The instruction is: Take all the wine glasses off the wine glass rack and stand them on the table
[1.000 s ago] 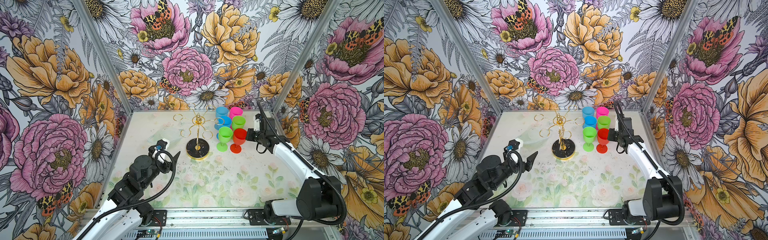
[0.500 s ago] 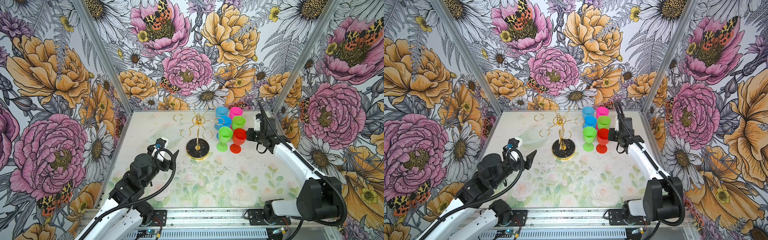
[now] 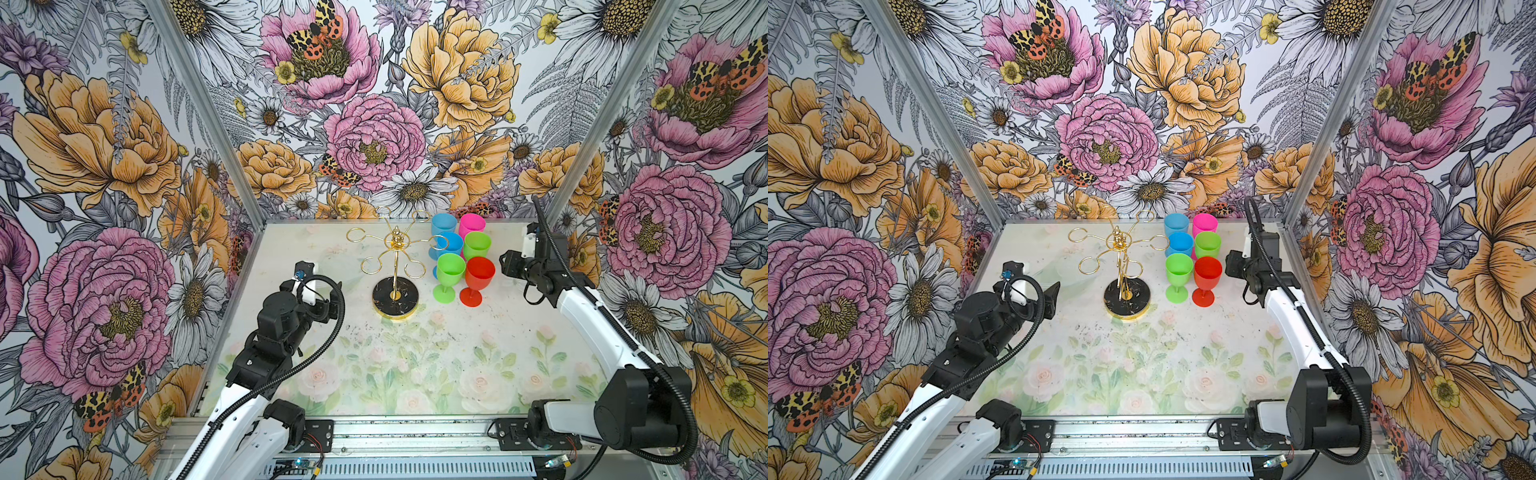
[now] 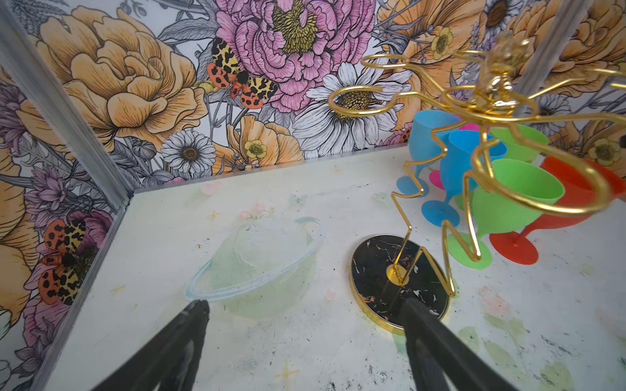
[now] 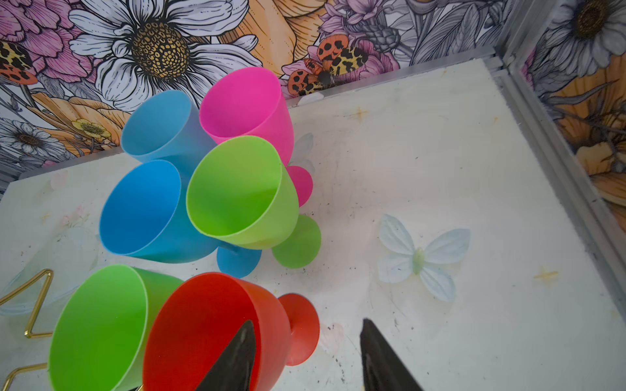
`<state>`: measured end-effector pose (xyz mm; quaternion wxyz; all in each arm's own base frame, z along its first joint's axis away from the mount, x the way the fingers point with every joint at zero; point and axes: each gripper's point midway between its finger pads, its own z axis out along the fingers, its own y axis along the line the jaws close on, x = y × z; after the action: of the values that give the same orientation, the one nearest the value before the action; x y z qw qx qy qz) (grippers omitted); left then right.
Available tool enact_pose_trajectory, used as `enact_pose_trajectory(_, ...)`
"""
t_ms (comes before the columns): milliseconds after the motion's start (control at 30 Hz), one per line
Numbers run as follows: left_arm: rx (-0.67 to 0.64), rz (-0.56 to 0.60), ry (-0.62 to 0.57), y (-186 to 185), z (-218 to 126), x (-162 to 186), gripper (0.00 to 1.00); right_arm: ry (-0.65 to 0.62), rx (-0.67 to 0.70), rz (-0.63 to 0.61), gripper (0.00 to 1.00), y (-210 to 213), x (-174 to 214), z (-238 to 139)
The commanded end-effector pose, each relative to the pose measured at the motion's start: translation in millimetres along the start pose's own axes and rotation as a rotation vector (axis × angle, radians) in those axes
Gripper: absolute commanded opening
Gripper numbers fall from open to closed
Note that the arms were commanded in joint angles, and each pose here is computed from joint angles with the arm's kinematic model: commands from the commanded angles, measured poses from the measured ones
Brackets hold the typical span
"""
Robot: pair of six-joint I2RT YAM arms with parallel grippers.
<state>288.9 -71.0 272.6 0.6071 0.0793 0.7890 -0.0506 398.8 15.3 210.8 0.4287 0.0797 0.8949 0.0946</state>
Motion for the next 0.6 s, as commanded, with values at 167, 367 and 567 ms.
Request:
enact_pose_trajectory(167, -0.115, -0.084, -0.044, 37.8, 37.6, 7.1, 0.95, -0.144, 0.185, -0.043, 0.66, -39.2, -31.9, -2.1)
enact_pose_trajectory(367, -0.183, -0.101, -0.06, 61.1, 63.0, 31.9, 0.98, -0.198, 0.265, -0.039, 0.76, -62.0, -19.4, 17.8)
enact_pose_trajectory(567, -0.229, -0.103, -0.039, 76.7, 82.3, 63.7, 0.99, -0.23, 0.267, -0.03, 0.86, -72.1, 7.8, 42.8)
